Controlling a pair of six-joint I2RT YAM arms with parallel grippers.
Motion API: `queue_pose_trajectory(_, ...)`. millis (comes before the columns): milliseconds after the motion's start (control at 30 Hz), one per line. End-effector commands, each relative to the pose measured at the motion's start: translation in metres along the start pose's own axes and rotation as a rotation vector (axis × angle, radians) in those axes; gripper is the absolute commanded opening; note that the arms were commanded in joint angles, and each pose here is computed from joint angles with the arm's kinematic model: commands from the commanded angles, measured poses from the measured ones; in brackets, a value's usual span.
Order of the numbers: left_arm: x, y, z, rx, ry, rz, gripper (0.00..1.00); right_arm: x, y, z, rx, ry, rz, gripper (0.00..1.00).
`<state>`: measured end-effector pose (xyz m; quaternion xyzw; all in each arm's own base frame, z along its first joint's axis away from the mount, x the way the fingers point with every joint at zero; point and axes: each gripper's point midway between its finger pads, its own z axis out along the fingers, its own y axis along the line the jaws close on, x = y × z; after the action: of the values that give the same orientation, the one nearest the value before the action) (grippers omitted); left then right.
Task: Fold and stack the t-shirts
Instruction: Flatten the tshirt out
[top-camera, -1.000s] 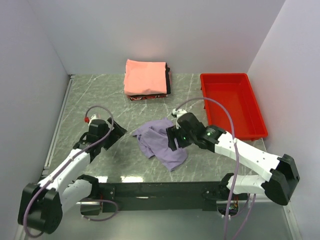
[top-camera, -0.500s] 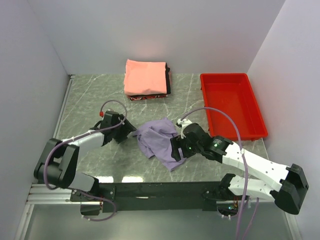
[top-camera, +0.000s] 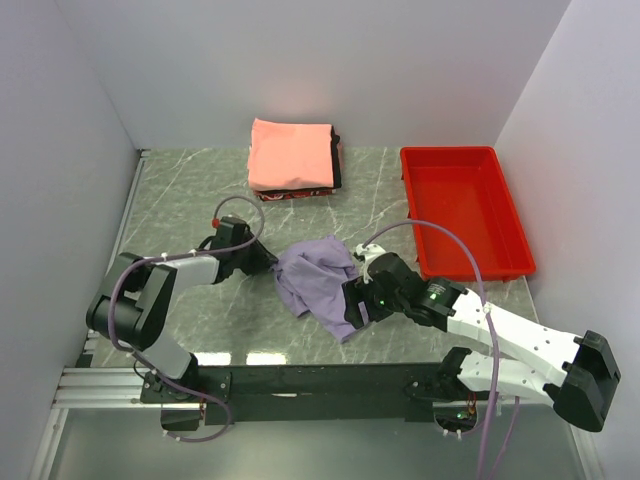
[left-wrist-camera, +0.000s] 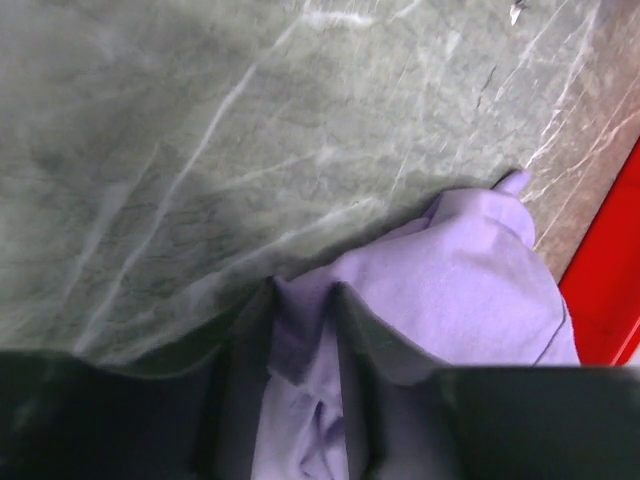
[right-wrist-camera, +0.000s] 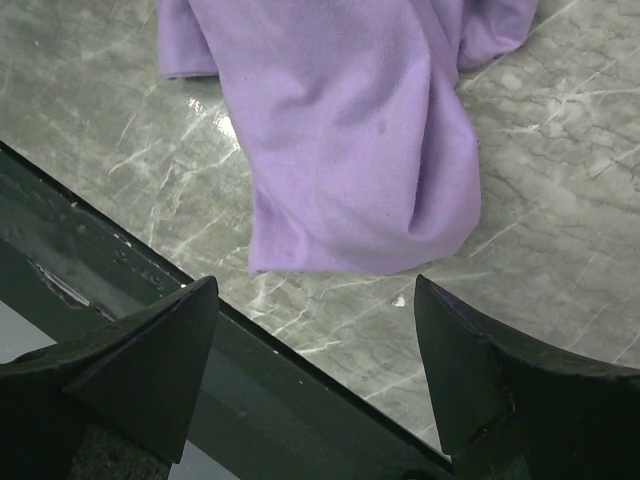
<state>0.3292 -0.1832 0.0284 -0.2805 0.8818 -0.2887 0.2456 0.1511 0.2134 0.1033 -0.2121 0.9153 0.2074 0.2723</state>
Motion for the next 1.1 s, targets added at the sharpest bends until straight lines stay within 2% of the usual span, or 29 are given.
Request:
queue_pose_trajectory(0, 0.011, 0.001, 0.003, 0.009, 0.041, 0.011, 0.29, -0.003, 0.002, -0.001, -0.004, -0.024, -0.005, 0.85)
queue_pose_trajectory(67, 0.013, 0.002, 0.003, 0.012, 0.046, 0.014, 0.15, -0.002, 0.002, 0.0, 0.001, -0.016, 0.002, 0.85)
queue_pose_trajectory(100, 0.014, 0.002, 0.002, 0.012, 0.052, 0.016, 0.04, -0.001, 0.002, 0.0, 0.004, -0.009, 0.008, 0.85)
queue_pose_trajectory(133, 0.015, 0.002, 0.002, 0.012, 0.055, 0.018, 0.01, 0.0, 0.001, 0.001, 0.006, -0.005, 0.011, 0.85)
queue_pose_trajectory(333, 0.004, 0.008, -0.009, -0.04, -0.006, 0.03, 0.01, 0.007, 0.004, 0.003, 0.03, 0.026, 0.021, 0.84)
queue_pose_trajectory(600, -0.018, 0.008, -0.053, -0.083, -0.153, 0.029, 0.01, 0.033, 0.018, 0.025, 0.129, 0.08, 0.004, 0.81)
queue_pose_trajectory(733, -0.02, 0.009, -0.07, -0.077, -0.192, 0.024, 0.01, 0.034, 0.028, 0.041, 0.121, 0.073, 0.017, 0.73)
queue_pose_trajectory(867, -0.024, 0.018, -0.084, -0.121, -0.242, 0.009, 0.01, 0.044, 0.021, 0.054, 0.171, 0.108, 0.033, 0.65)
queue_pose_trajectory(1033, -0.031, 0.013, -0.099, -0.097, -0.295, -0.003, 0.01, 0.061, 0.007, 0.065, 0.231, 0.13, 0.059, 0.54)
queue_pose_trajectory(1067, -0.033, 0.012, -0.102, -0.091, -0.304, -0.004, 0.01, 0.06, 0.005, 0.066, 0.243, 0.128, 0.059, 0.44)
